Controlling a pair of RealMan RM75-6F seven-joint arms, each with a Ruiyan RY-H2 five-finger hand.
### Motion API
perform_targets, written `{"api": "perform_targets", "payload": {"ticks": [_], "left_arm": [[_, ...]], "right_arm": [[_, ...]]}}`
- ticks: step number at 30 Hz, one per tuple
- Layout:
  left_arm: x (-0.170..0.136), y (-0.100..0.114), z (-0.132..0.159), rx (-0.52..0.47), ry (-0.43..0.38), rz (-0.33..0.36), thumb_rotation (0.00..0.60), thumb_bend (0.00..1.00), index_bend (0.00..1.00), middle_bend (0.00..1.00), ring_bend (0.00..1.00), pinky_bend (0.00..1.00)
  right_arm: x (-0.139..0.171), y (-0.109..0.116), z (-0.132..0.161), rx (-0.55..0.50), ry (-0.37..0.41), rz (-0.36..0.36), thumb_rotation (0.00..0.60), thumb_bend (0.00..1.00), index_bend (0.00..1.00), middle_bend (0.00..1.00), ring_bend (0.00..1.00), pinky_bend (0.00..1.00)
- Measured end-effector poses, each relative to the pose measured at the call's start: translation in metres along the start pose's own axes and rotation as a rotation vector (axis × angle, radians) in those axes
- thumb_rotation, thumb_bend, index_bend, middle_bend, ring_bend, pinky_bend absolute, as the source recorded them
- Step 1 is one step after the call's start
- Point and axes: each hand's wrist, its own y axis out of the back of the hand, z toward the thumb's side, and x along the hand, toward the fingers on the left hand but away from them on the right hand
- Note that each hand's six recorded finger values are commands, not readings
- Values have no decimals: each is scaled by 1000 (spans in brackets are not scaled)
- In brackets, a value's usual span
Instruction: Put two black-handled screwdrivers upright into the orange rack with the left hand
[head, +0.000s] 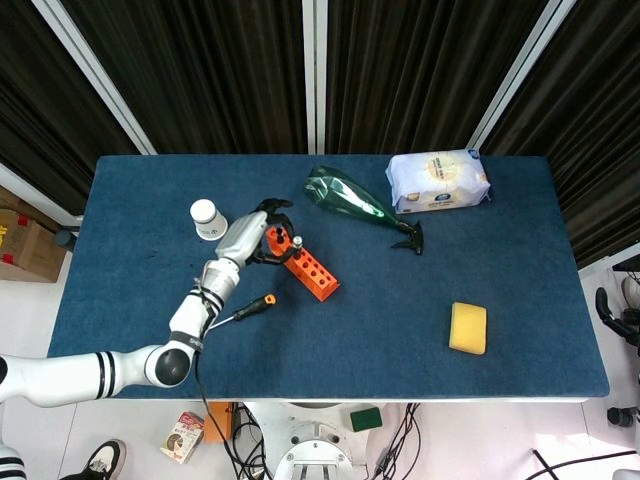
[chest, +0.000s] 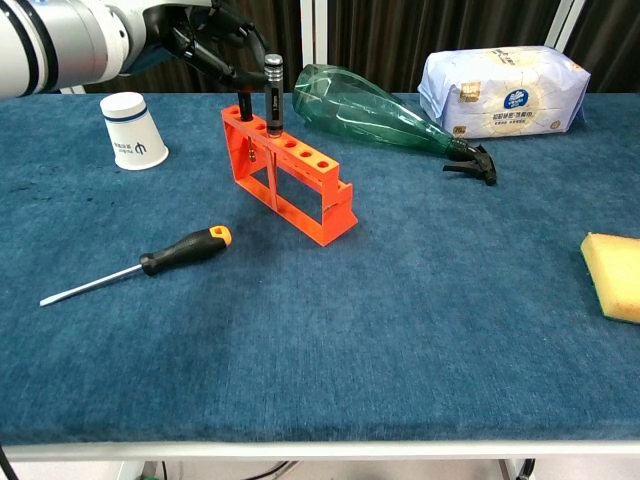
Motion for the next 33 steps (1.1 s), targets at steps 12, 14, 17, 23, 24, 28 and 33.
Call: {"api": "perform_targets", "payload": {"ticks": [12,14,17,23,24,28,33], "left_arm": [[-1,-4,-1,25,-10,-6,586,313,482,138,12,155],[-1,-3,-1,25,-9,-8,583,312,403,138,11,155],[-2,-3,0,25,-14,-9,575,312,265,137,11,155],[-4,1,0,17,-20,2,570,312,137,137,11,155],[-5,2,0,15,-20,3,567,312,135,137,11,155],[-10,8,3,5,-36,16,562,312,134,131,11,155],[-23,23,9,31,-79,57,561,312,148,116,11,155]], "right_arm": [[0,0,1,1,1,1,600,385,0,0,0,0],[0,1,1,2,1,1,600,385,0,0,0,0],[0,1,1,3,3,1,600,385,0,0,0,0],[0,1,3,3,6,0,600,385,0,0,0,0],[0,2,3,4,7,0,600,385,0,0,0,0],[1,3,5,5,11,-3,600,385,0,0,0,0],[2,8,7,10,15,-11,600,385,0,0,0,0]]}}
